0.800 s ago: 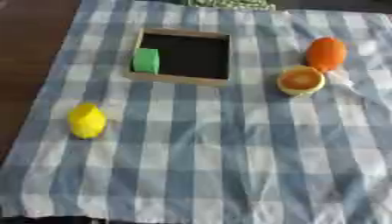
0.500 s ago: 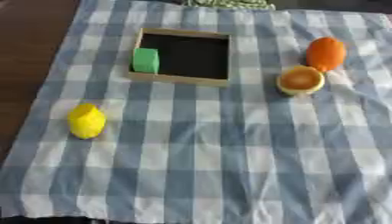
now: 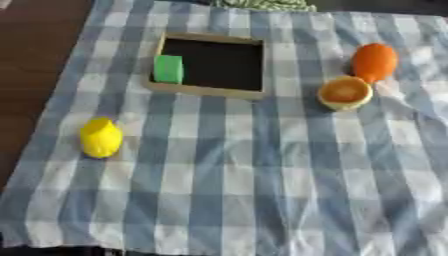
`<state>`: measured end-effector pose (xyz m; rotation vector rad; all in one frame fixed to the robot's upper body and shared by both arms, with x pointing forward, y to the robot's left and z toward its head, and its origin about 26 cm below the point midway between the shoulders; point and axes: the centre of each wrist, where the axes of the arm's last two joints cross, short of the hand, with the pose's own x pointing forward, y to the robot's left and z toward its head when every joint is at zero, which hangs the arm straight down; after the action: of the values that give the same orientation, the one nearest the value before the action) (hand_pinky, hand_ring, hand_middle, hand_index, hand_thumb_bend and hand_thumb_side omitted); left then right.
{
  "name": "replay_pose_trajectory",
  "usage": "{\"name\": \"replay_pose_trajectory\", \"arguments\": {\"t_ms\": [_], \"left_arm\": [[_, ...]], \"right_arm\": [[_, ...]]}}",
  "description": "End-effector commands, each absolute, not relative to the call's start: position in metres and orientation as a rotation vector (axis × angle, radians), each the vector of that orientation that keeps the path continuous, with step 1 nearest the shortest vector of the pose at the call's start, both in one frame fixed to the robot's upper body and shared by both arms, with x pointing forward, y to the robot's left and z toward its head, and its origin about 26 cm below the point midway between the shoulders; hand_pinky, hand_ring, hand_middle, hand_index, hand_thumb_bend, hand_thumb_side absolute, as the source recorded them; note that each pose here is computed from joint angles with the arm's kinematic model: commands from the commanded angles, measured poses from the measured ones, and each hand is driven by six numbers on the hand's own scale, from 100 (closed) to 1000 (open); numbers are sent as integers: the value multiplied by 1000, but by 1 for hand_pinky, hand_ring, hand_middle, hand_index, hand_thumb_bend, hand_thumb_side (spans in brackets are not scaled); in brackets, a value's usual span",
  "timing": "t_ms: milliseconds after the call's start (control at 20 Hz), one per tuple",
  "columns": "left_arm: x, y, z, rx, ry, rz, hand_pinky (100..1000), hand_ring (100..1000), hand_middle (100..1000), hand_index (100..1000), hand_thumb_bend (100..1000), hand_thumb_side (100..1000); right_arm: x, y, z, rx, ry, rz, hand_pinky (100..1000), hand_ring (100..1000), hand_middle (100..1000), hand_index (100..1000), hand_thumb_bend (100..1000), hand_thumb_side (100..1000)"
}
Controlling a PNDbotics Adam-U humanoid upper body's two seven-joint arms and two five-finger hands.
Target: Pick up objects on the table and place them in the box.
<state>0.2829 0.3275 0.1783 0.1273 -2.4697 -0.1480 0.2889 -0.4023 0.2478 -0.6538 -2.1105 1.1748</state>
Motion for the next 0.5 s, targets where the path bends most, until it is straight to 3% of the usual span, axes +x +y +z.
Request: {"name": "replay_pose_trajectory", "arguments": {"t_ms": [50,250,500], "left_arm": [[281,326,187,120,-2495,-180,746,821,671,829,100,594],[282,325,188,106,-2494,-192,746,821,671,828,100,594],[282,324,188,93,-2491,-205,746,822,671,828,100,593]], "right_arm": [[298,-426,268,-816,-1993,1341,930,1000,666,905,100,224],[311,-451,269,-921,-1845,1467,922,1000,762,913,100,202],[321,-474,262,-993,-1662,1611,918,1000,837,919,100,258]]}}
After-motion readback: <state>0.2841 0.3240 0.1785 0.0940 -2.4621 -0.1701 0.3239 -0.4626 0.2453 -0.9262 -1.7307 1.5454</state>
